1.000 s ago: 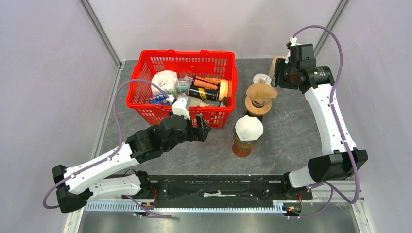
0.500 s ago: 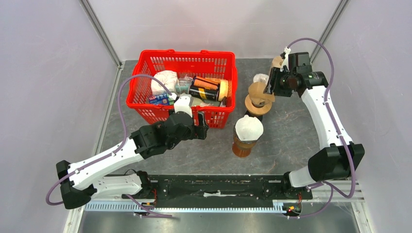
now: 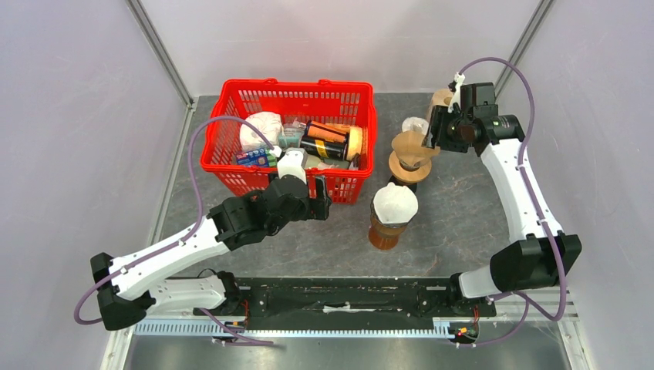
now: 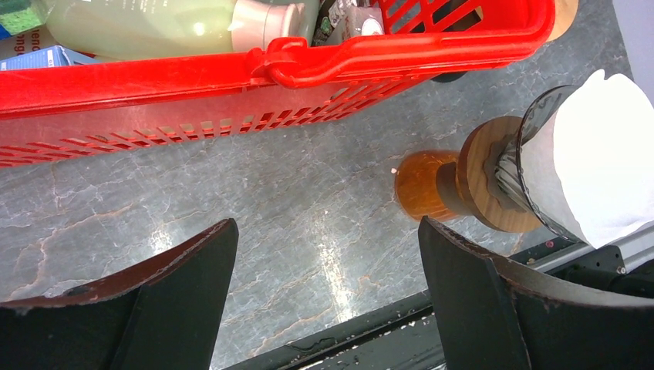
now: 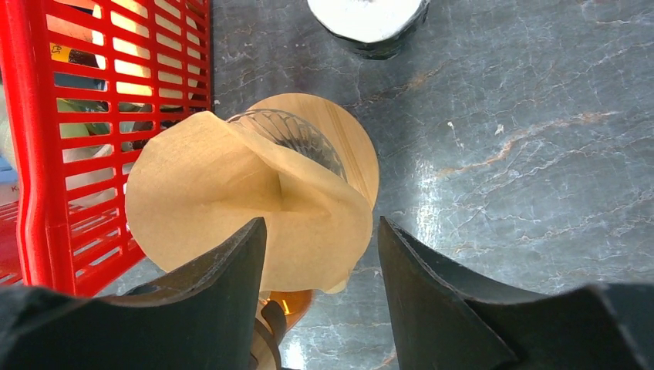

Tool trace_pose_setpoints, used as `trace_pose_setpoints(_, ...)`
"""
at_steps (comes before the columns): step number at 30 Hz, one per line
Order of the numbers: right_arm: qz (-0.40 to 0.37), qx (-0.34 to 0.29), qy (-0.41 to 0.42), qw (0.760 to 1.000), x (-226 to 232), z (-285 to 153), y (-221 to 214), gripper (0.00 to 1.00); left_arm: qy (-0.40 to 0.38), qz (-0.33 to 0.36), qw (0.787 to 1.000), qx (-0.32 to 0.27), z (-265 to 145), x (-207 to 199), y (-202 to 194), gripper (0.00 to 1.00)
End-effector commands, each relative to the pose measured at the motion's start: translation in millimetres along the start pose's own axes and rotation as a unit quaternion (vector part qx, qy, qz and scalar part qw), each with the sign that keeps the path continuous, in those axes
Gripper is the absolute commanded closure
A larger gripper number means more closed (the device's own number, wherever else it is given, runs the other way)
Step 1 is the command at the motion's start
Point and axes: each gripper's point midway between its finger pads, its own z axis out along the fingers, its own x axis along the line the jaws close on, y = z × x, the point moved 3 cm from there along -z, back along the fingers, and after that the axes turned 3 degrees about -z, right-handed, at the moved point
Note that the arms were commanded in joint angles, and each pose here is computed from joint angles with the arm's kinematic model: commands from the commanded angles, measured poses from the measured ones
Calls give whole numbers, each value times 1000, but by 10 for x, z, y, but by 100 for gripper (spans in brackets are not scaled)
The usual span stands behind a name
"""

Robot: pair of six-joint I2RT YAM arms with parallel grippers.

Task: Place the coffee filter in the dripper

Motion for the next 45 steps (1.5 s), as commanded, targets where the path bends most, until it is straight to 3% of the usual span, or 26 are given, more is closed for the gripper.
trace_pose_setpoints(1, -16, -37, -6, 999, -7, -153, 147, 37, -1, -27, 999, -18, -61, -27, 116, 7)
trace_pose_setpoints(8, -40, -107, 28, 993, 156, -423, 562, 39, -5, -33, 999, -17, -92, -20, 111, 6)
trace_pose_setpoints(12, -44, -61, 68, 995, 301, -287, 458, 47, -5, -36, 999, -17, -98, 1, 92, 6)
trace_pose_setpoints(18, -79, 11, 40, 996, 358, -61, 202, 55, -5, -34, 999, -19, -125, 51, 64, 6)
trace_pose_setpoints(32, -133, 61, 26, 989, 196, -1, -188, 55, 9, -20, 1000, -21, -101, 121, 32, 6)
trace_pose_setpoints(38, -175, 66, 47, 981, 208, 12, -181, 55, 17, -5, 1000, -12, -59, 93, 37, 6)
trace_pose_setpoints(45, -162, 56, 30, 985, 208, 112, -24, 49, 26, 4, 1000, -10, -11, 70, 52, 6)
